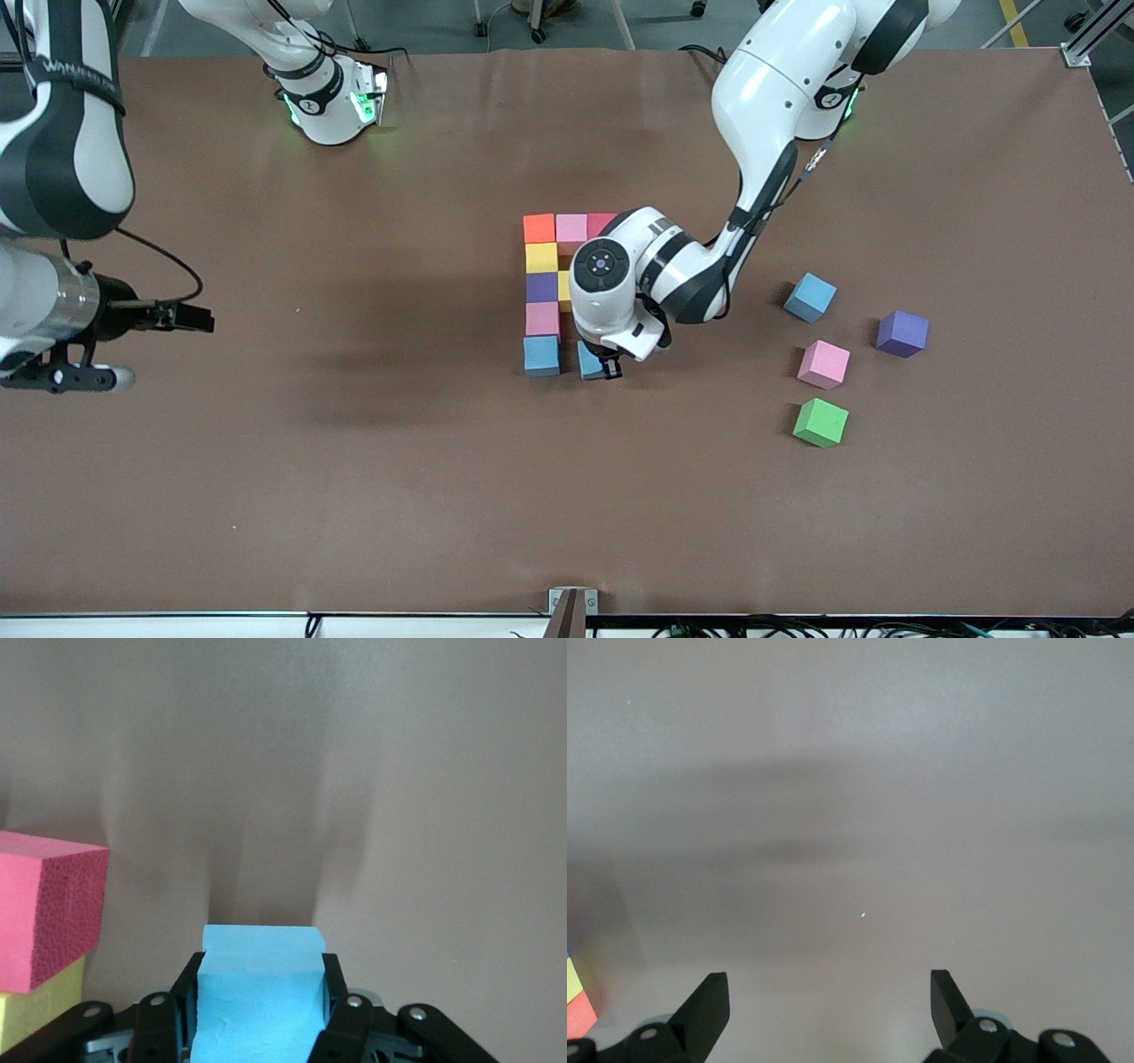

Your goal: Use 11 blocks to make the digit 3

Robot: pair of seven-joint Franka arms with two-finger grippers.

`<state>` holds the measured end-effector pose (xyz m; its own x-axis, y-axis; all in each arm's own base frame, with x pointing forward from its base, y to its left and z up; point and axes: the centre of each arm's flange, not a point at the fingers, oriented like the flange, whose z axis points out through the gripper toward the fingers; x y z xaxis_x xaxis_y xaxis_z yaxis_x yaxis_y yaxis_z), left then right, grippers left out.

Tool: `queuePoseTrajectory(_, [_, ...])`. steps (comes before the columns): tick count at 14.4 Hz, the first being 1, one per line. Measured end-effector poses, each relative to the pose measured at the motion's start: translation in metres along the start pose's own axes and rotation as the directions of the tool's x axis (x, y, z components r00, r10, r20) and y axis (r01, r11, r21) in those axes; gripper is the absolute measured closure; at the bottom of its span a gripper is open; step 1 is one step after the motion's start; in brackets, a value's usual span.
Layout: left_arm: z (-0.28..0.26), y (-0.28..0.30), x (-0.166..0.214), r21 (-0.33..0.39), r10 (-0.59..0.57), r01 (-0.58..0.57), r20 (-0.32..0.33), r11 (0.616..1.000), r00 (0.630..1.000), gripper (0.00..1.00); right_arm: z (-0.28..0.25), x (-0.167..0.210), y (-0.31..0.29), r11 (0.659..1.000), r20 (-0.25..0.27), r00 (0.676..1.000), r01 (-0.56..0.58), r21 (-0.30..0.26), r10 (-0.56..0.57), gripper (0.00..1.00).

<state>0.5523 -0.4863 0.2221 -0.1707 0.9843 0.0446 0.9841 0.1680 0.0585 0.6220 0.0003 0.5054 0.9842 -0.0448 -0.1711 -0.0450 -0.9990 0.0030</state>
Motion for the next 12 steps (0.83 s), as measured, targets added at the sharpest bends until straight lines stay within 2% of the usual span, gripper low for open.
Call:
queuePoseTrajectory(2, [0.005, -0.009, -0.008, -0.011, 0.012, -0.012, 0.0, 1.0, 1.0, 0.45, -0.01, -0.024, 0.004, 1.0, -0.024, 1.0, -0.002, -0.001, 0.002, 0.0])
queuePoseTrajectory(5, [0.007, -0.014, -0.012, -0.017, 0.017, -0.017, 0.0, 1.0, 1.0, 0.45, -0.031, -0.047, 0.014, 0.999, -0.058, 0.998, -0.009, -0.035, 0.007, 0.0])
queuePoseTrajectory(8, [0.007, -0.013, -0.012, -0.019, 0.017, -0.017, 0.002, 1.0, 1.0, 0.45, -0.047, -0.062, 0.023, 0.999, -0.065, 0.998, -0.018, -0.037, 0.015, 0.0])
queuePoseTrajectory(12, [0.006, -0.013, -0.014, -0.037, 0.028, -0.028, 0.009, 0.999, 1.0, 0.45, -0.063, -0.068, 0.024, 0.996, -0.081, 0.994, 0.072, -0.054, -0.076, 0.0])
